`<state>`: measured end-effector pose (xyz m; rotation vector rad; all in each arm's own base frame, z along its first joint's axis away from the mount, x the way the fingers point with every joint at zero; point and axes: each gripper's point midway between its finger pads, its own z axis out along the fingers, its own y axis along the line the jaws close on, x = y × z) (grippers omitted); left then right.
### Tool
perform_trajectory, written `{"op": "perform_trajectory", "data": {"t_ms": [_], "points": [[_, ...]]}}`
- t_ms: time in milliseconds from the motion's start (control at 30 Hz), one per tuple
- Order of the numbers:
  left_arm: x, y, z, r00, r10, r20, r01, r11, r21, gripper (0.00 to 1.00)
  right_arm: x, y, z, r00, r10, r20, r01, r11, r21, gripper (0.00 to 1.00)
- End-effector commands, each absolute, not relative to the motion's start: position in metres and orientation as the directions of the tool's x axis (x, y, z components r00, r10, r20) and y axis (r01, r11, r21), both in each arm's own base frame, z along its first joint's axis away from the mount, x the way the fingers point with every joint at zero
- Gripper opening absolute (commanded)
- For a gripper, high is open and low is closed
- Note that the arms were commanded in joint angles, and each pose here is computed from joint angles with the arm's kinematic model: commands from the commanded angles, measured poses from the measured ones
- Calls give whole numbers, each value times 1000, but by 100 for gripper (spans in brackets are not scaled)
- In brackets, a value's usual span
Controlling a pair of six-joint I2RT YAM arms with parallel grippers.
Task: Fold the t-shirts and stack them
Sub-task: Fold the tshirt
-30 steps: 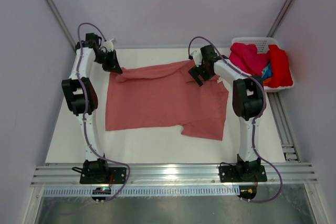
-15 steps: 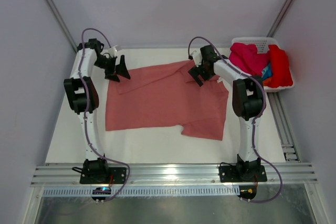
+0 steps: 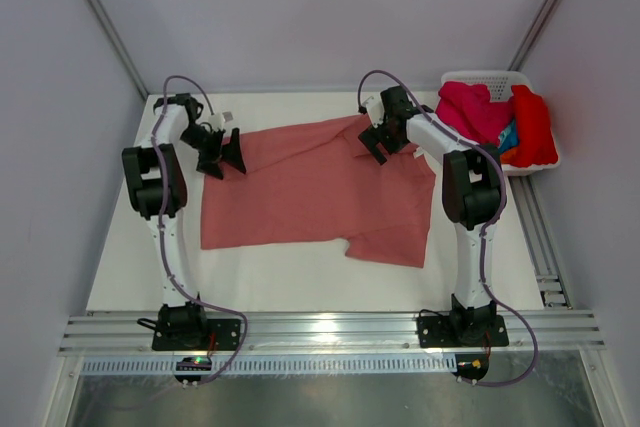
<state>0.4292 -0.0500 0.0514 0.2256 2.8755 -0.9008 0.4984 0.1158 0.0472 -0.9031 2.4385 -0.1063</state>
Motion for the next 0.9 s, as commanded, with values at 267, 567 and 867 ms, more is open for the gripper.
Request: {"op": "perform_trajectory", "data": {"t_ms": [267, 567, 867], "points": [[436, -42, 79, -966, 72, -247, 193, 841, -506, 99, 503, 119, 63, -615, -619, -489, -564, 778, -275, 99], [453, -47, 72, -967, 32, -252, 166, 831, -530, 99, 502, 118, 62, -615, -622, -485, -566, 776, -277, 99], [450, -46, 57, -972, 32, -232, 155, 832, -533, 99, 500, 117, 61, -618, -621, -483, -565, 777, -277, 99]]}}
